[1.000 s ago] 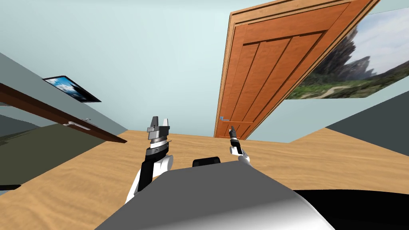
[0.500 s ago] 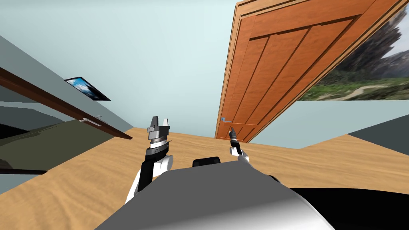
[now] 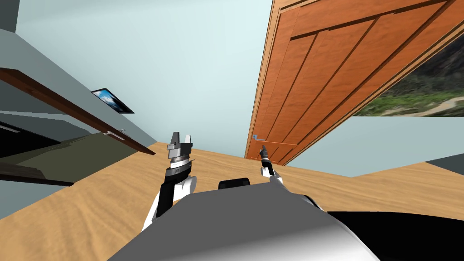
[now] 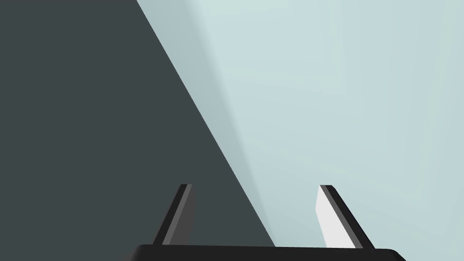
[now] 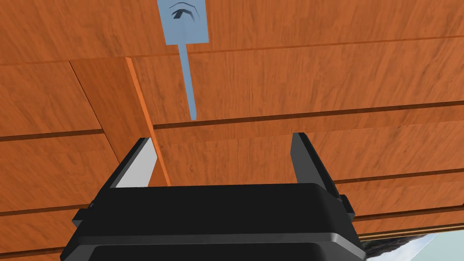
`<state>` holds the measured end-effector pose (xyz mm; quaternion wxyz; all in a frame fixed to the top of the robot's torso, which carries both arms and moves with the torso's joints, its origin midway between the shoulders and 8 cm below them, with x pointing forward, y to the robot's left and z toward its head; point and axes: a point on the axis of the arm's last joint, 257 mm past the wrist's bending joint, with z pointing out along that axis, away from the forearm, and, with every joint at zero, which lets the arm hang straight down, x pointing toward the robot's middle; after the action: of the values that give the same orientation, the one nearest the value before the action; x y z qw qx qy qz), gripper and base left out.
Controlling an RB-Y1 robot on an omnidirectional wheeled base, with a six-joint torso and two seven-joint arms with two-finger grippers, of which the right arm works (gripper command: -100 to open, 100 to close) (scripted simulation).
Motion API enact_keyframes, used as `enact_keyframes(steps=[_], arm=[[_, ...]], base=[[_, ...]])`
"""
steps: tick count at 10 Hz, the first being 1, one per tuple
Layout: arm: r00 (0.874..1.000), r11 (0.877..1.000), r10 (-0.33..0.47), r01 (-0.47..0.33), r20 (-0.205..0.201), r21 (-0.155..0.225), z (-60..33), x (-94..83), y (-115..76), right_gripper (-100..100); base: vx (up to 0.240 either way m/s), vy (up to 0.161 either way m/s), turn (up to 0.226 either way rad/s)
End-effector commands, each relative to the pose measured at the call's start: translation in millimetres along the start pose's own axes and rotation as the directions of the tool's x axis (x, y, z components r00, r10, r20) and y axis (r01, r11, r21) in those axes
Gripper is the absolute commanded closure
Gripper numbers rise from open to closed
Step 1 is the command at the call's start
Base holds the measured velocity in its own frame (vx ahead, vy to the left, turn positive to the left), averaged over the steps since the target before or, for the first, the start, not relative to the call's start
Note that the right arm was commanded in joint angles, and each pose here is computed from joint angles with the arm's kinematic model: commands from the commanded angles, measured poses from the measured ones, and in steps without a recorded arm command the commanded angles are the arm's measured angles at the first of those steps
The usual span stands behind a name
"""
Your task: Pull the door open
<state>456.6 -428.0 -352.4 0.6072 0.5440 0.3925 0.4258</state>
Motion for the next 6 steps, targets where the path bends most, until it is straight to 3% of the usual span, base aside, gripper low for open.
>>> enact_keyframes(steps=[1,6], arm=[[1.0,1.0,0.0,-0.001,0.004,0.013,-1.8,-1.5,-5.9,-100],[0.999,0.996,0.008,-0.01,0.032,0.083,-6.8,-9.8,-33.5,-100]], base=[[0.029,-0.037,0.042],[0.044,-0.051,0.108]])
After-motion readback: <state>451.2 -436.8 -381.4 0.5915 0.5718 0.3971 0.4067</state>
